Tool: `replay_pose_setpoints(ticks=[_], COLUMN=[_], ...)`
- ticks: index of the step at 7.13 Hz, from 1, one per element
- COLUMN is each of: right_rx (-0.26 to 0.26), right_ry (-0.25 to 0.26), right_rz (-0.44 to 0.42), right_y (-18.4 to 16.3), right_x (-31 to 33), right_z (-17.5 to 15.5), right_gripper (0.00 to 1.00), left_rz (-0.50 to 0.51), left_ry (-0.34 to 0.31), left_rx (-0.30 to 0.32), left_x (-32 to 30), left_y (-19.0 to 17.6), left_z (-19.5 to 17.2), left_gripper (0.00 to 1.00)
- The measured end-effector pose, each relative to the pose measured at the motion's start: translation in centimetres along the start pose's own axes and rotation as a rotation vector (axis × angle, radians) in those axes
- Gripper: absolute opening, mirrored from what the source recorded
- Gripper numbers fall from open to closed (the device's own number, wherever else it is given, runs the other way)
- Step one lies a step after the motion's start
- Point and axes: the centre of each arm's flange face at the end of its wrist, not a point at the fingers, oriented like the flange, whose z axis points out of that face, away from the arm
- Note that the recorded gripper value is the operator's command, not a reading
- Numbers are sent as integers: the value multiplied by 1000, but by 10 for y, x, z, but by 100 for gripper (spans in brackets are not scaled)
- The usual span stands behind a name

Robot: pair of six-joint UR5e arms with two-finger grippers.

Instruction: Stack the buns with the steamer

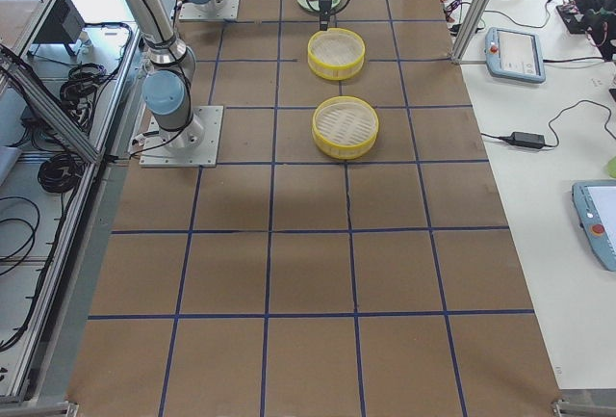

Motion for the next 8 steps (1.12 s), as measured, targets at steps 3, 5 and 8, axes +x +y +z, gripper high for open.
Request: replay_pose_setpoints(ticks=[3,5,8], right_rx=[-1,-8,-6], right_ry=[0,0,0], right_rz=[-8,-6,-17], right_y=[-1,-2,-4], right_x=[2,3,6], right_z=[2,4,4], right_gripper=[100,100,100], left_rz=[-5,45,61], left_ry=[15,26,-14], left_rx=[-58,-83,-149], left_x=[-45,-81,-102], left_y=[-8,-21,-56], left_z=[53,105,190], left_gripper=[100,100,100])
